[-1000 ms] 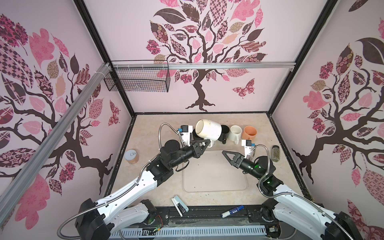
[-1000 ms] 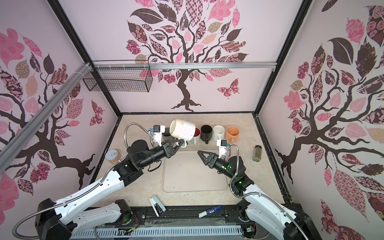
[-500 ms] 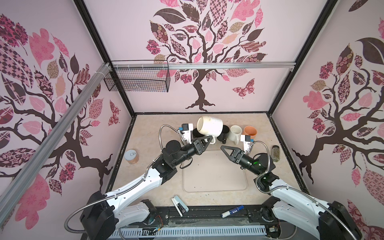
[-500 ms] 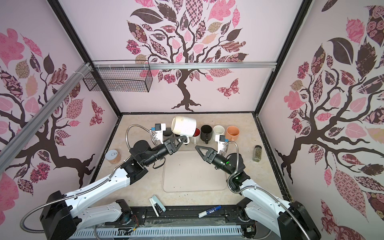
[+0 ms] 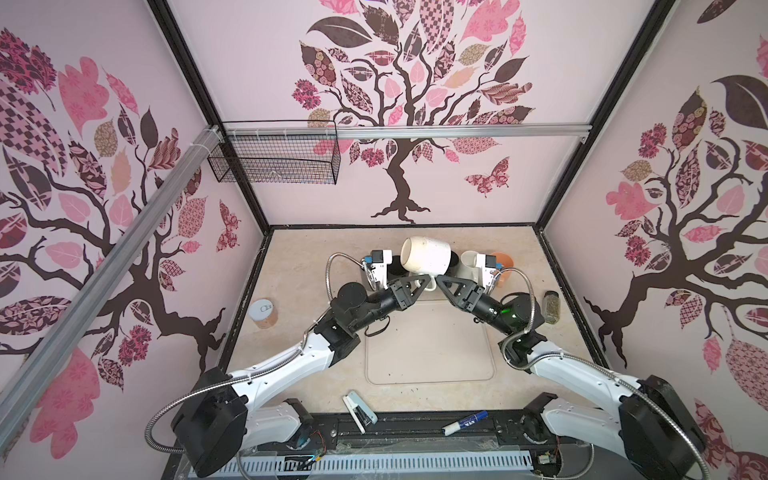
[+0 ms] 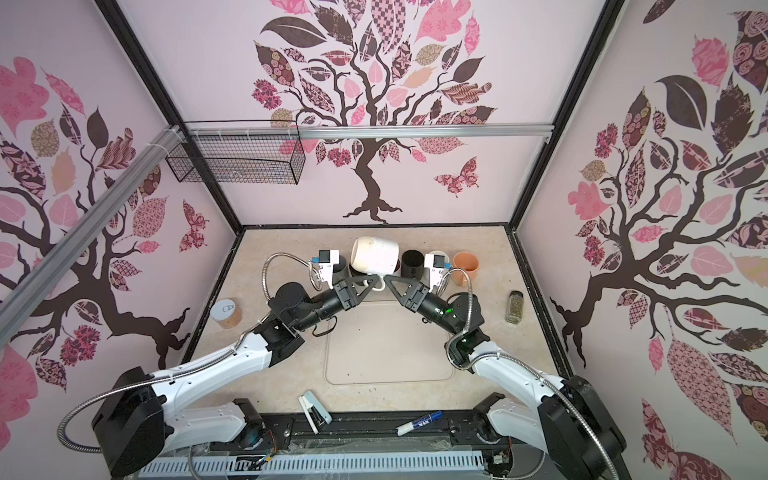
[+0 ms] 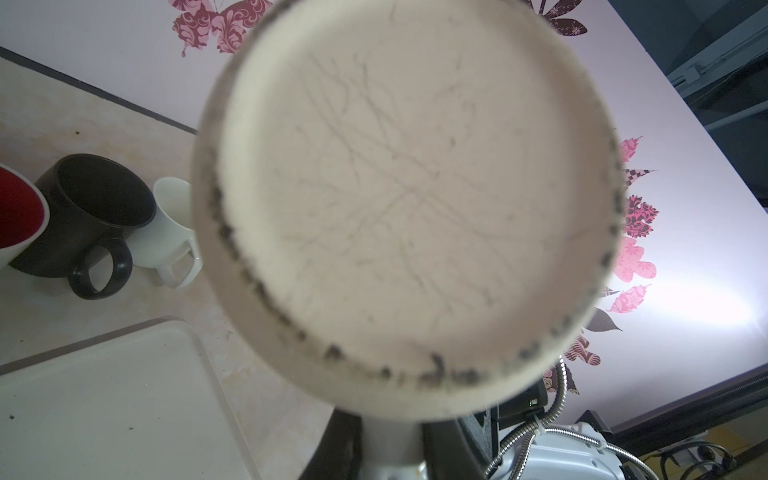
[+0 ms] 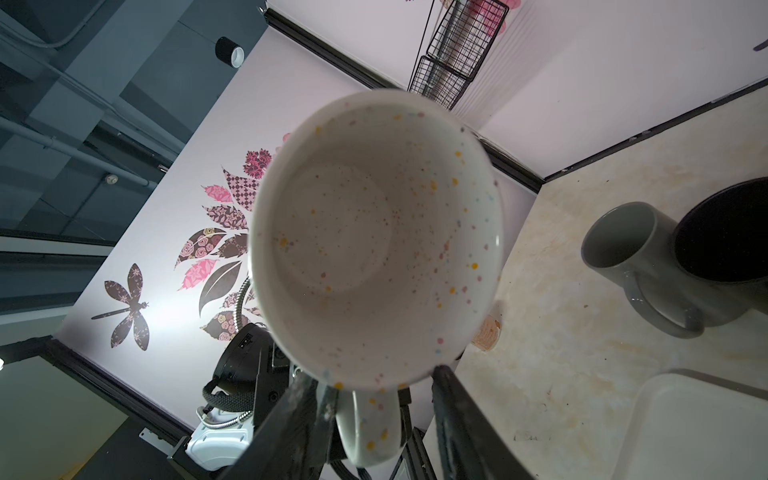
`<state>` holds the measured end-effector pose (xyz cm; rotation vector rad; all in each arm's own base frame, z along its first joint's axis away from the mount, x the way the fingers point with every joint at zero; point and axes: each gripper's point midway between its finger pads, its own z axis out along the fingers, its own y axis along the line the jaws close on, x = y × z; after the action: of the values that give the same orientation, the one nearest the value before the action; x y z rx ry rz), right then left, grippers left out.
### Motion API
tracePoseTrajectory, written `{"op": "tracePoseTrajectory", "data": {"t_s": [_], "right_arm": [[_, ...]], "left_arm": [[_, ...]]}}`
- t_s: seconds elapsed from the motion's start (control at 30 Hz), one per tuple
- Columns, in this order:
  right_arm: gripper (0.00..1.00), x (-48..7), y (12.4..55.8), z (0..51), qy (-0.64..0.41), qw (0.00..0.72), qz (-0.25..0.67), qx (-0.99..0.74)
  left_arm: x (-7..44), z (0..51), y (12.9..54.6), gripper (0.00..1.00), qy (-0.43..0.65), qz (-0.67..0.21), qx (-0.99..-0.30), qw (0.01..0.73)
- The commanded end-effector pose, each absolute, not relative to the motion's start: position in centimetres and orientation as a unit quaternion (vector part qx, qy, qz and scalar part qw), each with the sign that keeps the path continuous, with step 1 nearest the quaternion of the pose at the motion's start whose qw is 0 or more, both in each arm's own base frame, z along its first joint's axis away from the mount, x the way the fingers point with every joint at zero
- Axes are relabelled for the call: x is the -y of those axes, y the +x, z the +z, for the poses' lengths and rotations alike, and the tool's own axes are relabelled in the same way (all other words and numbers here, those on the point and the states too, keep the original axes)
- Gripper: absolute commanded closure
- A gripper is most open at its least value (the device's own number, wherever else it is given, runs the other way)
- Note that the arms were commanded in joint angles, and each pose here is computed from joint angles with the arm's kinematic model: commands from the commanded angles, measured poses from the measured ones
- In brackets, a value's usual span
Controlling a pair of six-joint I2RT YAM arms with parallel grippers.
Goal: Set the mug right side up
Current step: 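Close the right gripper on the speckled mug's rim held by the left gripper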
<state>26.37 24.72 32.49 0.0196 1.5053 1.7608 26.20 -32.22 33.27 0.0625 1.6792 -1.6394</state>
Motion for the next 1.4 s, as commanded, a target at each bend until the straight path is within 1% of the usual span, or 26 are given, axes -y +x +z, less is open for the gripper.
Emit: {"op": "tracePoseTrajectory", "data": {"t_s": [0.0,0.2,0.5,0.57,0.6,0.67,0.7,0.73,0.87,0.9,0.97,1.0,1.03,1.1,1.17,1.27,1.37], "right_arm": [[0.53,-25.0,25.7,34.8,-0.013,0.403,0.718,-0.568],[0.59,-25.7,25.2,35.1,-0.027,0.393,0.728,-0.561],[0.63,-26.6,24.7,36.1,-0.042,0.379,0.744,-0.549],[0.68,-26.8,24.6,36.3,-0.045,0.375,0.748,-0.546],[0.72,-26.8,24.7,36.2,-0.043,0.373,0.749,-0.546],[0.87,-26.8,24.7,36.5,-0.044,0.374,0.750,-0.543],[0.98,-26.8,24.6,36.5,-0.045,0.373,0.752,-0.542],[1.00,-26.8,24.6,36.7,-0.044,0.373,0.753,-0.541],[1.00,-26.7,24.5,37.0,-0.045,0.376,0.752,-0.539],[1.00,-26.7,24.5,37.0,-0.045,0.376,0.750,-0.542],[1.00,-26.5,24.3,37.2,-0.047,0.382,0.747,-0.542],[1.00,-26.5,24.2,37.2,-0.048,0.383,0.746,-0.543],[1.00,-26.4,24.2,37.2,-0.049,0.385,0.743,-0.545],[1.00,-26.4,24.1,37.3,-0.053,0.388,0.739,-0.547],[1.00,-26.4,24.1,37.3,-0.054,0.391,0.738,-0.548],[1.00,-26.4,24.2,37.2,-0.052,0.393,0.737,-0.548],[1.00,-26.4,24.2,37.1,-0.054,0.393,0.734,-0.551]], "left_arm": [[30.7,39.0,24.5,1.00,0.054,-0.683,-0.578,0.443],[30.9,39.5,24.1,1.00,0.064,-0.696,-0.566,0.437],[32.0,39.0,23.8,1.00,0.074,-0.705,-0.567,0.419],[32.1,39.1,23.8,1.00,0.075,-0.709,-0.565,0.415],[32.1,39.1,23.8,1.00,0.075,-0.710,-0.564,0.415],[32.3,39.1,23.6,1.00,0.079,-0.711,-0.564,0.412],[32.4,39.2,23.6,1.00,0.082,-0.712,-0.564,0.411],[32.5,39.2,23.5,1.00,0.084,-0.712,-0.564,0.410],[32.3,39.2,23.6,1.00,0.087,-0.702,-0.571,0.416],[32.0,39.1,23.7,0.97,0.087,-0.695,-0.576,0.422],[31.3,39.3,23.7,0.75,0.084,-0.684,-0.580,0.435],[30.9,39.4,23.8,0.67,0.081,-0.678,-0.582,0.441],[30.7,39.4,23.8,0.64,0.081,-0.671,-0.587,0.446],[30.3,39.4,23.8,0.60,0.083,-0.659,-0.595,0.453],[30.2,39.5,23.8,0.59,0.085,-0.652,-0.599,0.457],[30.4,39.5,23.9,0.67,0.089,-0.651,-0.602,0.453],[30.1,39.0,24.2,0.67,0.078,-0.645,-0.608,0.456]]}}
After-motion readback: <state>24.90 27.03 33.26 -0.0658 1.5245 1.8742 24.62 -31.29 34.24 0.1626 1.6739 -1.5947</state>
